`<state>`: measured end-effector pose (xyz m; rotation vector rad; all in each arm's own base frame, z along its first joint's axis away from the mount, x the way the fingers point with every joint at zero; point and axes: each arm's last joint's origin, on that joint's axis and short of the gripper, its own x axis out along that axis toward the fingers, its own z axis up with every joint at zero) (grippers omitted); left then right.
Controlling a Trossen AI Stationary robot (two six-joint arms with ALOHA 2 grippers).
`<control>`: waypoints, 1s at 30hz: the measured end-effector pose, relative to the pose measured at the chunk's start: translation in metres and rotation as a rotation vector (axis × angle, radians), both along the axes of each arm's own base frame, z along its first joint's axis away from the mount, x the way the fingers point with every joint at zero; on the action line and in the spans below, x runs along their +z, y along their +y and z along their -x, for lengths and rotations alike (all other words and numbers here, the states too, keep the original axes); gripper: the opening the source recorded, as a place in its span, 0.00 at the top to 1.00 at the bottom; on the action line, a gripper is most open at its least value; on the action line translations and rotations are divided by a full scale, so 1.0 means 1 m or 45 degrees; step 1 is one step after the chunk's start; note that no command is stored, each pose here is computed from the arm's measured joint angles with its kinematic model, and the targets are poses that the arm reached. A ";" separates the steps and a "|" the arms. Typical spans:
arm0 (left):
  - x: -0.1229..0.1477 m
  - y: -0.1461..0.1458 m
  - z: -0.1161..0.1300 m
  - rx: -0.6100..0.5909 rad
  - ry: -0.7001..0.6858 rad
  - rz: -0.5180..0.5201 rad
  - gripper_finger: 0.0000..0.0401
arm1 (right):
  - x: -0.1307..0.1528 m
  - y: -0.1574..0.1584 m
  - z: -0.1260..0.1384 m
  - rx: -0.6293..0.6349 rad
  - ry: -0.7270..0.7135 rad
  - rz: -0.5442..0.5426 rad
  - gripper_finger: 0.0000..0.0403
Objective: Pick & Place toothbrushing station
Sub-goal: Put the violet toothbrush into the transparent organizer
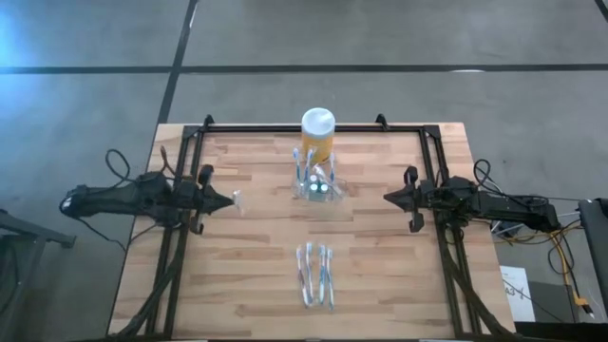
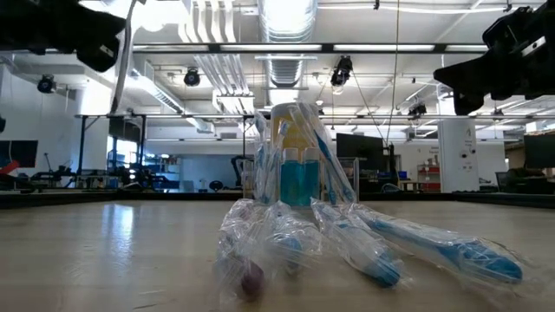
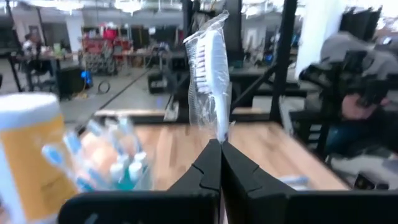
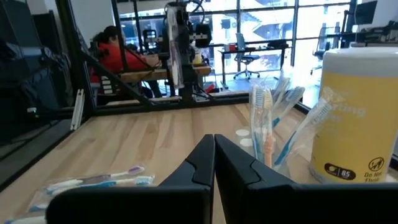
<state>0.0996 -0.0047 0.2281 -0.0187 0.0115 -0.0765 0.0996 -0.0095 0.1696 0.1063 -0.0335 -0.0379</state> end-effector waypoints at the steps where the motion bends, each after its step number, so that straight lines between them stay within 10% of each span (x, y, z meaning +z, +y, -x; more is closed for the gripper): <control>1: -0.003 0.000 0.001 0.012 0.026 -0.008 1.00 | 0.000 0.000 0.000 0.000 0.000 -0.003 0.98; 16: -0.053 0.001 0.004 0.043 -0.051 0.000 1.00 | 0.004 0.000 0.000 -0.004 -0.045 0.022 0.98; 26: -0.053 0.002 0.004 0.062 -0.083 0.006 1.00 | -0.001 0.000 0.000 -0.001 0.019 -0.008 0.98; 30: -0.026 0.004 0.005 0.143 -0.369 0.050 1.00 | 0.000 0.000 0.000 -0.002 0.001 -0.002 0.98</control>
